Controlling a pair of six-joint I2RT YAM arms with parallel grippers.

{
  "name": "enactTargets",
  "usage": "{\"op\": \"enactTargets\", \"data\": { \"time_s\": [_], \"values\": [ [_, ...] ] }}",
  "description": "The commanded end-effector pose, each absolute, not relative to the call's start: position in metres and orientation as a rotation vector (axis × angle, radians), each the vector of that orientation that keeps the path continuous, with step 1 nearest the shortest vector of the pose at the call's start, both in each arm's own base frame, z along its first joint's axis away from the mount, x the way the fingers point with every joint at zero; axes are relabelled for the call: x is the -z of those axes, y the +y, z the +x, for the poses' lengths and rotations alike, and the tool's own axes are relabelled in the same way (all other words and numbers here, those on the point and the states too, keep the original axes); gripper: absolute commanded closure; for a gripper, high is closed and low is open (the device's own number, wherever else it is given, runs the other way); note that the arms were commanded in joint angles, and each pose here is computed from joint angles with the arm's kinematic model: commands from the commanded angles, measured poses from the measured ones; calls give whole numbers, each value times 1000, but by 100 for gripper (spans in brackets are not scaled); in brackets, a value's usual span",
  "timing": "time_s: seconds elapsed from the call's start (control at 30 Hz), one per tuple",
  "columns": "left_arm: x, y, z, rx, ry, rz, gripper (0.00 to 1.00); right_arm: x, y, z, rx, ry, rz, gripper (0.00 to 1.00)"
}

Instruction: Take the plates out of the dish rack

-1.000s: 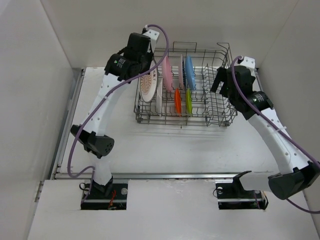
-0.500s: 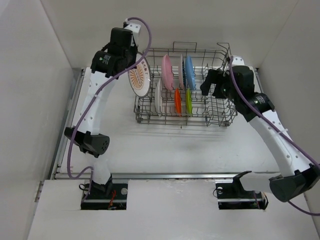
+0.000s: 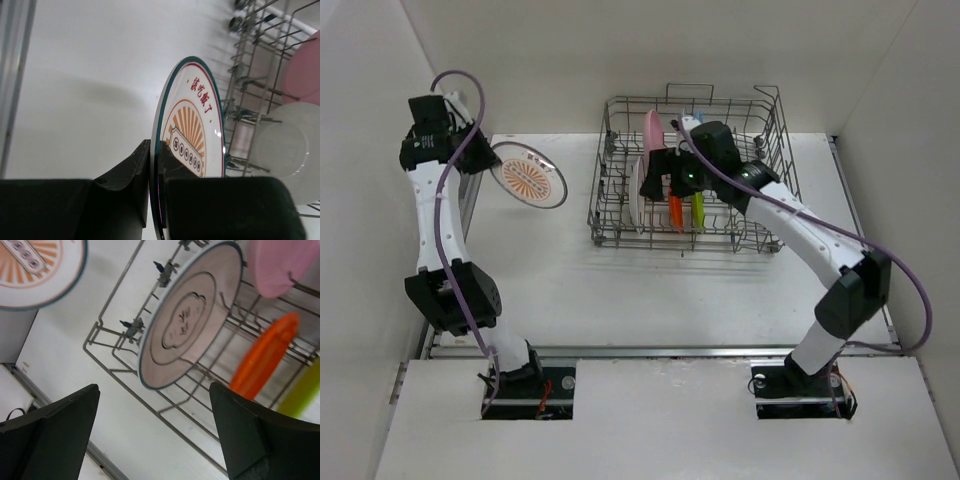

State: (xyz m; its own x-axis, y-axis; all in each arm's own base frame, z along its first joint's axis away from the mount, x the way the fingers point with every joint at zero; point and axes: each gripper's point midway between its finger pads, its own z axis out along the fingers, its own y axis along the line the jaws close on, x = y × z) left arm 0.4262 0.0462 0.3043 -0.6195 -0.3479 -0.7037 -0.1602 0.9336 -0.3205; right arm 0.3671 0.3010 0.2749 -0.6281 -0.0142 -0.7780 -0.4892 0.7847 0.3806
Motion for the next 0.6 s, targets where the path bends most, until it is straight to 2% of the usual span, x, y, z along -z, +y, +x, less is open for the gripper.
{"op": "enactTargets", "data": {
  "time_s": [0.0,0.13,0.2,0.33,0.4,0.43,0.5,0.53,0.57],
  "values": [
    [-286,52,429,500,2181,-418,100,-298,323,383,-750,2094,-385,4],
    [-232,59,421,533,2252,-413,100,-284,340,393,-735,2136,-388,9],
    [-217,70,422,502,2245,-420,100,-266,345,398,-727,2180,-380,16],
    [-170,87,415,504,2279,-539,100,-241,365,399,-759,2219,-396,21],
    [-158,92,415,474,2301,-549,100,-235,370,404,-769,2236,-370,27],
    [-153,96,415,473,2307,-565,100,-232,374,409,-773,2242,-359,36],
    [-142,96,416,483,2330,-581,94,-236,375,410,-777,2233,-358,48],
    [-138,97,416,487,2339,-586,91,-236,375,410,-777,2233,-358,64],
    [-130,97,416,493,2354,-596,87,-236,374,411,-767,2232,-352,72]
  ]
}}
